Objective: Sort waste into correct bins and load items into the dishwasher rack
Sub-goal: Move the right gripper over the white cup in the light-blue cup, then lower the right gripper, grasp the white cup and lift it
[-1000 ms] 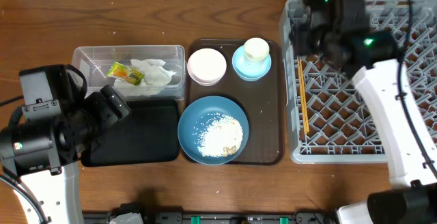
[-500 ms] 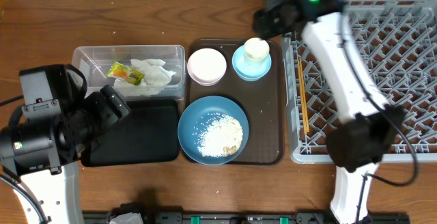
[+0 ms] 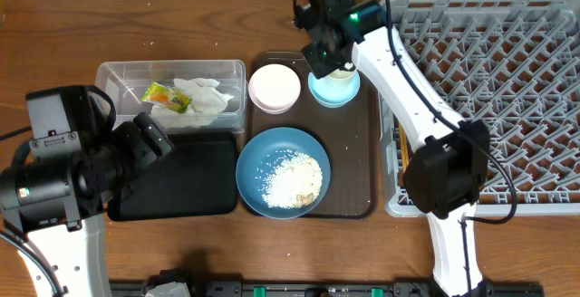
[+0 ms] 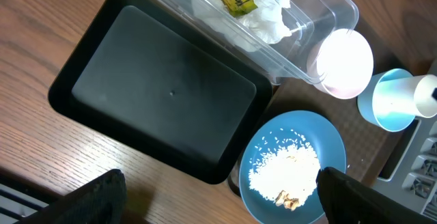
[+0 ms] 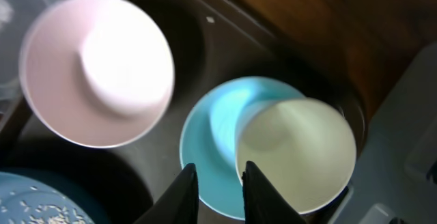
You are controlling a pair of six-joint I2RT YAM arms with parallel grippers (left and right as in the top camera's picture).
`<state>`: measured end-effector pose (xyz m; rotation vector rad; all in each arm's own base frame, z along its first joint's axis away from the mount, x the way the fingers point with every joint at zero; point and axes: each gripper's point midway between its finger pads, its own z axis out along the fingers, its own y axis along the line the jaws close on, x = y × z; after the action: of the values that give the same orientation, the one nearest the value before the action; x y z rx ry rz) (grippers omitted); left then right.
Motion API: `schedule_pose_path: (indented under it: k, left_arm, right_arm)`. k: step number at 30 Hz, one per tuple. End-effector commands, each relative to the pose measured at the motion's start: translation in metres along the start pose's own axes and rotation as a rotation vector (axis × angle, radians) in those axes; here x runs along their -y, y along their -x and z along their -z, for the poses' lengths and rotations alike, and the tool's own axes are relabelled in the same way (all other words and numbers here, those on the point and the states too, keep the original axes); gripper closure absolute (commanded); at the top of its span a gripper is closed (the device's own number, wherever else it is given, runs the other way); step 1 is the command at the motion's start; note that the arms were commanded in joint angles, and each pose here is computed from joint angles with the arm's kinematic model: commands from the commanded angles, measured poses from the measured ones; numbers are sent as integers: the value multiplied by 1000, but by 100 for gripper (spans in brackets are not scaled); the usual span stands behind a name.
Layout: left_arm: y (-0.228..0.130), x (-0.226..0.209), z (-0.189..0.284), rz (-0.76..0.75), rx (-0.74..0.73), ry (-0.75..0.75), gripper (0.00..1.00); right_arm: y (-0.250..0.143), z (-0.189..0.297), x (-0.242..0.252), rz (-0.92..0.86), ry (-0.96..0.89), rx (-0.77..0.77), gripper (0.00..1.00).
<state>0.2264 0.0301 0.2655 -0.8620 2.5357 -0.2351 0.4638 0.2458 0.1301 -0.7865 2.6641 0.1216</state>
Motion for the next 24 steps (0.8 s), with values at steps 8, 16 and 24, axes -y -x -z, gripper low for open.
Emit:
schedule_pose_path:
  k: [8, 16, 24]
  left_arm:
    - [4, 0, 4, 5, 18, 4, 9]
    - [4, 0, 4, 5, 18, 4, 8]
    - [4, 0, 4, 5, 18, 3, 9]
  right_arm:
    - [-26, -34, 4, 12, -26, -113, 79]
    - [-28, -34, 14, 2, -75, -124, 79]
    - [-27, -35, 15, -6, -76, -117, 79]
